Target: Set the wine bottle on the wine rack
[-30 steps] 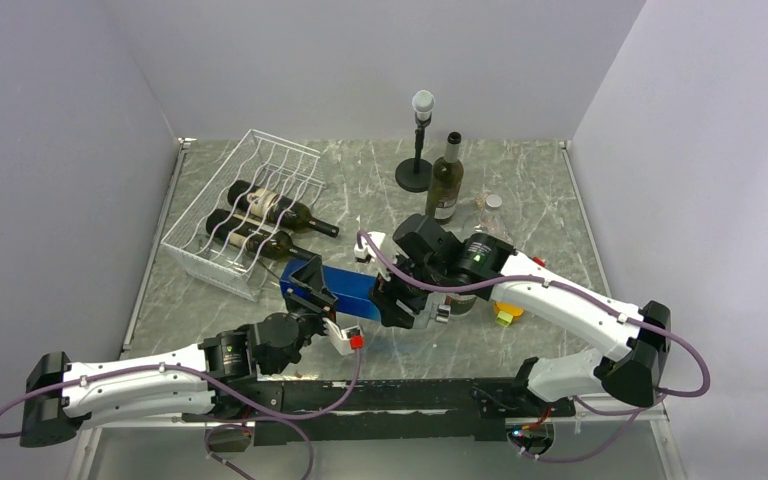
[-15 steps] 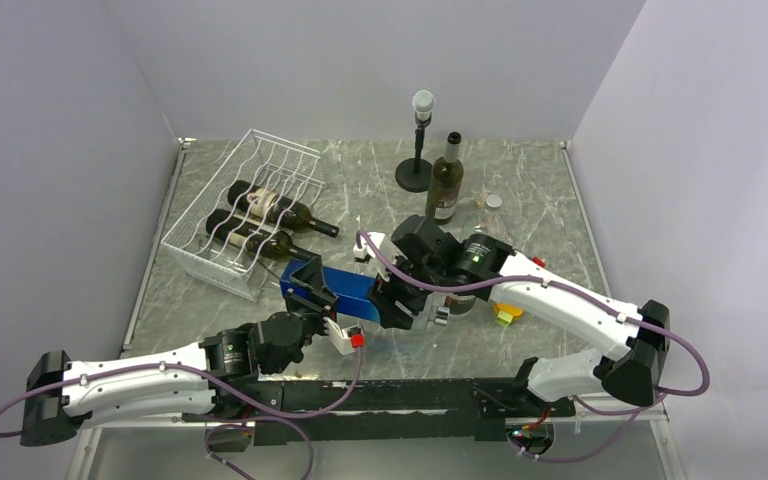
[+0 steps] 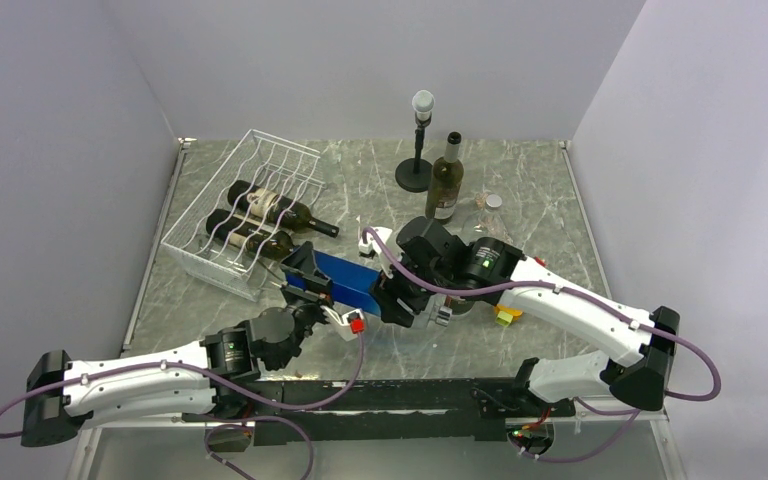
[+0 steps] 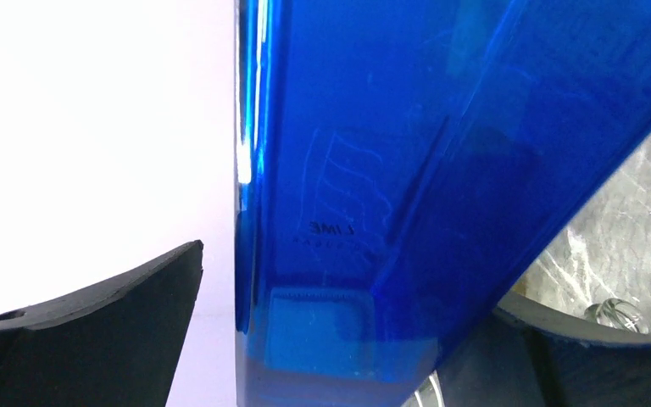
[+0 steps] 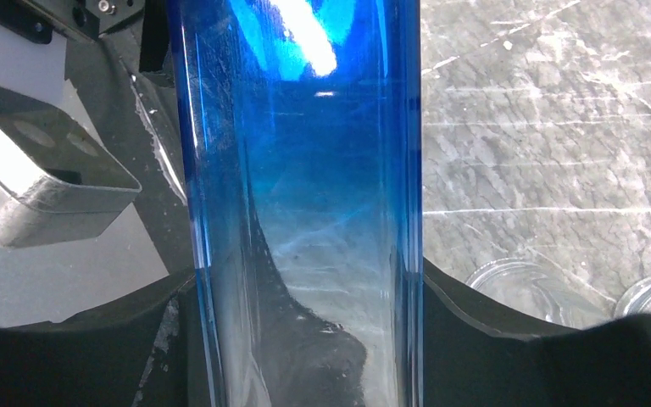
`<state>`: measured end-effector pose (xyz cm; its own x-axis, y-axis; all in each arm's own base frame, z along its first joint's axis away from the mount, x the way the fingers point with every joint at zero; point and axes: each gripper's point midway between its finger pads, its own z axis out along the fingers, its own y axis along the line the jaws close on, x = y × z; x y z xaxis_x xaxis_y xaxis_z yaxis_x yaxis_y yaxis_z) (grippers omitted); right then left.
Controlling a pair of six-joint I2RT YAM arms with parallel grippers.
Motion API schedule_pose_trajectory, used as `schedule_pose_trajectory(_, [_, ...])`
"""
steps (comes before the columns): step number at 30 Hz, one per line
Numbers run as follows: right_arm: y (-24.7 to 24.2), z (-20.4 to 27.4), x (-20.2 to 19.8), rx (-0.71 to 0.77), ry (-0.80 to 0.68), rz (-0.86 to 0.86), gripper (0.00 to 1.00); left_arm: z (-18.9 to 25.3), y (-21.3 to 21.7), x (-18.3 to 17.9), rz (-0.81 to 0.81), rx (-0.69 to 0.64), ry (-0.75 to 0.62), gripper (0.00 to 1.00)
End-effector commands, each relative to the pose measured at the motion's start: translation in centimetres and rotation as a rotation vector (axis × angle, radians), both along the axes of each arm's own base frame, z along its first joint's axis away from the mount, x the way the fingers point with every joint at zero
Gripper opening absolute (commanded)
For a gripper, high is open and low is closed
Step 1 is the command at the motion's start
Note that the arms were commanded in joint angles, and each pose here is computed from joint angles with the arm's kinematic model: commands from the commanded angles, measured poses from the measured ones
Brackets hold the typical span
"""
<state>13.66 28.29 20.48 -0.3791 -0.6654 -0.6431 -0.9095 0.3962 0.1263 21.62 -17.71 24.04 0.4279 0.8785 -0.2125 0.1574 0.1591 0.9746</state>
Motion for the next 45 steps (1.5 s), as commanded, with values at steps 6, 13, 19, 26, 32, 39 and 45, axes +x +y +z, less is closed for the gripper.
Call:
schedule_pose_trajectory(6, [-0.9,4.6,5.2,0.077,-0.193,-0.290,0.00,3.3,-0.1,-0.3,-0.022,-0.163,-0.023,0.99])
schedule_pose_trajectory(13, [-1.1,5.2,7.8,0.097,-0.229,-0.421,0.00,3.2,-0.6,-1.0,-0.073,-0.231,0.077,0.99])
schedule_pose_trajectory(19, [0.1,4.3,10.6,0.124,-0.209,-0.482,0.00,6.5,0.3,-1.2,-0.046,-0.490,0.129,0.99])
schedule_pose_trajectory(26, [2.9,3.7,15.0,0.153,-0.184,-0.506,0.00,10.7,2.7,-1.4,0.057,-0.866,0.234,0.99])
schedule_pose_trajectory(32, [4.8,1.7,19.2,0.123,-0.176,-0.537,0.00,12.4,4.2,-1.5,0.099,-1.013,0.237,0.99])
schedule_pose_trajectory(39, [5.9,0.2,22.2,0.129,-0.180,-0.515,0.00,14.0,5.3,-1.7,0.123,-1.138,0.264,0.99])
schedule_pose_trajectory(45, [6.8,-1.1,24.5,0.113,-0.234,-0.454,0.00,15.0,5.9,-2.0,0.153,-1.221,0.311,0.99])
